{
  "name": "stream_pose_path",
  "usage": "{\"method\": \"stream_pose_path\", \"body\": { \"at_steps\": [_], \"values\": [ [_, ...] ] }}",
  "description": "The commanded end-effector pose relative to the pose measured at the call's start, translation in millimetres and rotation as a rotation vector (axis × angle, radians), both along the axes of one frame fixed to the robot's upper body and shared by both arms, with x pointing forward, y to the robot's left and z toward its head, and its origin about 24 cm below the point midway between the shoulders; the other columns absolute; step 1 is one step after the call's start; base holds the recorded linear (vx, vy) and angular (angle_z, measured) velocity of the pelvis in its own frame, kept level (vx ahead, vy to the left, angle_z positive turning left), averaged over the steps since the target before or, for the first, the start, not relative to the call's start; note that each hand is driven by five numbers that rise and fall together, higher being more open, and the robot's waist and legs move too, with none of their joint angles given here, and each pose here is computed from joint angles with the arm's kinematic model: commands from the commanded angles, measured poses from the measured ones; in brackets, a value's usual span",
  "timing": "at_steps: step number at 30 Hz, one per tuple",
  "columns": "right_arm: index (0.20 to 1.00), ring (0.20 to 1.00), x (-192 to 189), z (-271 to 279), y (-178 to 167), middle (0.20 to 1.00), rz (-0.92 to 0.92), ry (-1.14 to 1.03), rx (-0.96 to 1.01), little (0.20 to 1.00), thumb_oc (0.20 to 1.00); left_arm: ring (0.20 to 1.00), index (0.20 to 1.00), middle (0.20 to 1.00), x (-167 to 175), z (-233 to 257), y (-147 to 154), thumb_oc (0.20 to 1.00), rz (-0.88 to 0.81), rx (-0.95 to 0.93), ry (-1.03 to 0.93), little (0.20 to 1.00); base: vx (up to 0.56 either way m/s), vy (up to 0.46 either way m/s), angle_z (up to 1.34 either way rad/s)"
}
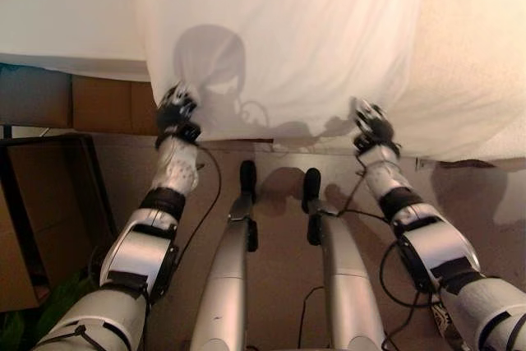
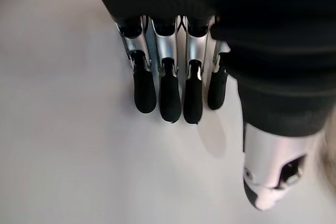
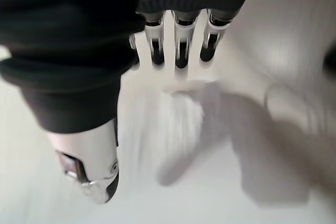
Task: Make the bed
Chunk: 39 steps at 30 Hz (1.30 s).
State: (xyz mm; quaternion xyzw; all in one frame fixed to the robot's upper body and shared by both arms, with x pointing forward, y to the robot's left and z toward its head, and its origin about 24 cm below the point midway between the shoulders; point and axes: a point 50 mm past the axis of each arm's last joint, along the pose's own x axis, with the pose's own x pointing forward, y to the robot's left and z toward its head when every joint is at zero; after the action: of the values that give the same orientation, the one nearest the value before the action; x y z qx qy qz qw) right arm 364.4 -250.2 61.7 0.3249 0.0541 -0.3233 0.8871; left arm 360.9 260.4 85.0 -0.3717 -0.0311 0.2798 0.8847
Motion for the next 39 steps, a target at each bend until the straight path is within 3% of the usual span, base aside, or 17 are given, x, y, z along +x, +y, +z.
{"method": "stream_pose_path", "body": {
  "at_steps": [1, 8, 12, 16, 23, 24, 28, 29, 35, 36, 39],
  "values": [
    [1.0, 1.0, -36, -28, -43, 1.0, -0.167, 0.114, -0.056, 1.0, 1.0, 1.0, 1.0, 1.0, -40, -49, 35, 1.0, 0.177, -0.004, 0.175, 1.0, -0.01, 0.012, 0.05],
    [1.0, 1.0, -110, -74, -87, 1.0, -0.398, 0.408, -0.24, 1.0, 1.0, 1.0, 1.0, 1.0, -115, -109, 69, 1.0, 0.426, 0.003, 0.432, 1.0, -0.02, 0.004, 0.0],
    [1.0, 1.0, -138, -81, -109, 1.0, -0.468, 0.487, -0.298, 1.0, 1.0, 1.0, 1.0, 1.0, -146, -123, 87, 1.0, 0.486, 0.065, 0.545, 1.0, -0.03, 0.011, -0.04],
    [1.0, 1.0, -146, -76, -121, 1.0, -0.443, 0.516, -0.396, 1.0, 1.0, 1.0, 1.0, 1.0, -153, -122, 93, 1.0, 0.433, 0.187, 0.586, 1.0, -0.04, 0.008, -0.07],
    [1.0, 1.0, -152, -82, -120, 1.0, -0.12, 0.562, -0.601, 1.0, 1.0, 1.0, 1.0, 1.0, -155, -120, 86, 1.0, 0.107, 0.49, 0.599, 1.0, -0.01, -0.038, -0.05],
    [1.0, 1.0, -152, -85, -113, 1.0, 0.045, 0.602, -0.739, 1.0, 1.0, 1.0, 1.0, 1.0, -157, -123, 80, 1.0, -0.02, 0.593, 0.629, 1.0, -0.03, -0.052, 0.02],
    [1.0, 1.0, -156, -99, -100, 1.0, 0.231, 0.664, -0.802, 1.0, 1.0, 1.0, 1.0, 1.0, -159, -137, 67, 1.0, -0.22, 0.71, 0.717, 1.0, 0.02, -0.071, 0.02],
    [1.0, 1.0, -163, -121, -83, 1.0, 0.457, 0.779, -0.875, 1.0, 1.0, 1.0, 1.0, 1.0, -168, -159, 50, 1.0, -0.399, 0.789, 0.83, 1.0, 0.01, -0.042, -0.03],
    [1.0, 1.0, -208, -175, -50, 1.0, 0.605, 0.955, -0.645, 1.0, 1.0, 1.0, 1.0, 1.0, -200, -204, 11, 1.0, -0.619, 0.758, 1.025, 1.0, 0.03, -0.028, -0.09],
    [1.0, 1.0, -231, -192, -37, 1.0, 0.68, 1.035, -0.576, 1.0, 1.0, 1.0, 1.0, 1.0, -218, -218, 0, 1.0, -0.702, 0.729, 1.097, 1.0, 0.02, -0.024, -0.06],
    [1.0, 1.0, -247, -203, -26, 1.0, 0.751, 1.105, -0.547, 1.0, 1.0, 1.0, 1.0, 1.0, -237, -231, -14, 1.0, -0.808, 0.718, 1.171, 1.0, 0.03, -0.023, -0.03]
  ]
}}
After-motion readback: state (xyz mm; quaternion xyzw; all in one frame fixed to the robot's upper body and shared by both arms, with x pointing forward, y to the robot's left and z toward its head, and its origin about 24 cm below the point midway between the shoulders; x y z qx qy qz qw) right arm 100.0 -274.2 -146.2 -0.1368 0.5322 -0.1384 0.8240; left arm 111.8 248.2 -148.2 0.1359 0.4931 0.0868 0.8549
